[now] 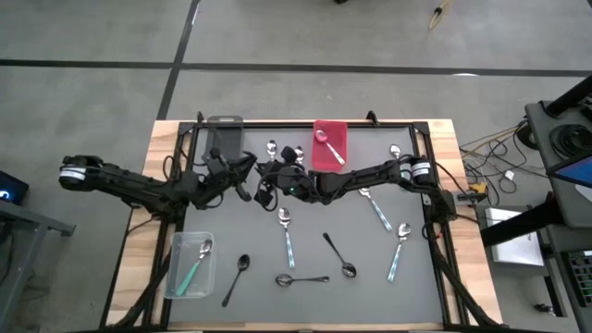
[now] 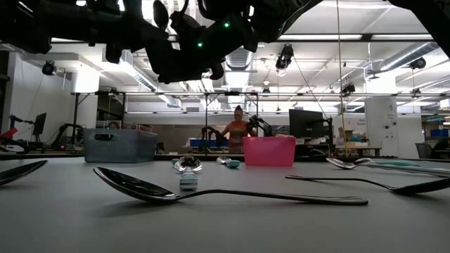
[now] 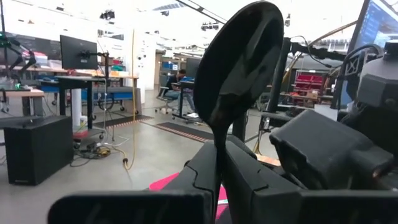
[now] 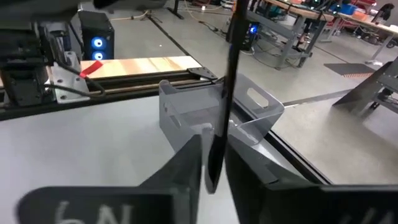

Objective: Sort silverware by color (type)
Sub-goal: Put the black spoon into the black bin

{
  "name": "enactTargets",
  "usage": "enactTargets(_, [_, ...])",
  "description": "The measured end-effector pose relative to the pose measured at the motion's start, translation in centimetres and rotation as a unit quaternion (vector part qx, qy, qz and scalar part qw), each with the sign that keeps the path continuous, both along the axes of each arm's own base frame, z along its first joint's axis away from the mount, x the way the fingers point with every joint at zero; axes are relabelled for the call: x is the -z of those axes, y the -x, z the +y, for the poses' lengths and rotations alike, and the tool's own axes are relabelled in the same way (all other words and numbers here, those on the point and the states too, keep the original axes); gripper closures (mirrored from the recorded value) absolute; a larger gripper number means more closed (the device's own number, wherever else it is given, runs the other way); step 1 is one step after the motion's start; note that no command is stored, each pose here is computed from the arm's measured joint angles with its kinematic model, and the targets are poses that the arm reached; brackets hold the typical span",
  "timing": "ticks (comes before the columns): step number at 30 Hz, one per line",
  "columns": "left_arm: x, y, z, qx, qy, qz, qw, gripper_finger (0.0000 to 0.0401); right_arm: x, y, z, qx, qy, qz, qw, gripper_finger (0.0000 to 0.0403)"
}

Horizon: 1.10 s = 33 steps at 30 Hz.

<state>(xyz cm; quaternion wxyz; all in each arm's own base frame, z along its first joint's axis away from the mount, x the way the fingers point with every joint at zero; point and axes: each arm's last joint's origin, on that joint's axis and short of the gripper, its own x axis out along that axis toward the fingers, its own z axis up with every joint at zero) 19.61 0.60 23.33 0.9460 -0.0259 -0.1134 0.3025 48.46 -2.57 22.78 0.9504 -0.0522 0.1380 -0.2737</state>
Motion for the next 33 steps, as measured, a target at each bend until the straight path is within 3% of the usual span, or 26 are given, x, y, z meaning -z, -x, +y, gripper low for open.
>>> enactTargets(9, [-0.9,1.1,0.5,-0.043,0.010,0.021,0.999,0.0401,-2.0,1.9,-0.2,0.010,-0.007,0.066,0.998,0.0266])
enactTargets(13, [-2.9,1.0,1.3,-0.063,0.006,0.092,0.994,0.0401,-3.3,3.5,-0.1,0.004,0.007,0.128,0.992,0.0259])
enactTargets(17, [-6.0,1.3,3.1,-0.083,0.037,0.196,0.976,0.0401,-4.9,5.0,-0.4,-0.005,0.031,0.161,0.987,0.0265])
enactTargets(22, [-9.0,3.1,6.2,-0.085,0.128,0.297,0.943,0.0401,-5.8,6.0,-1.5,-0.004,0.055,0.174,0.983,0.0268])
enactTargets(27, [-10.7,5.1,9.3,-0.095,0.205,0.334,0.915,0.0401,-6.4,6.7,-2.4,0.006,0.054,0.182,0.982,0.0267])
enactTargets(33, [-9.2,6.7,12.9,-0.110,0.264,0.345,0.894,0.0401,-6.0,7.0,-2.8,0.011,0.048,0.200,0.979,0.0270])
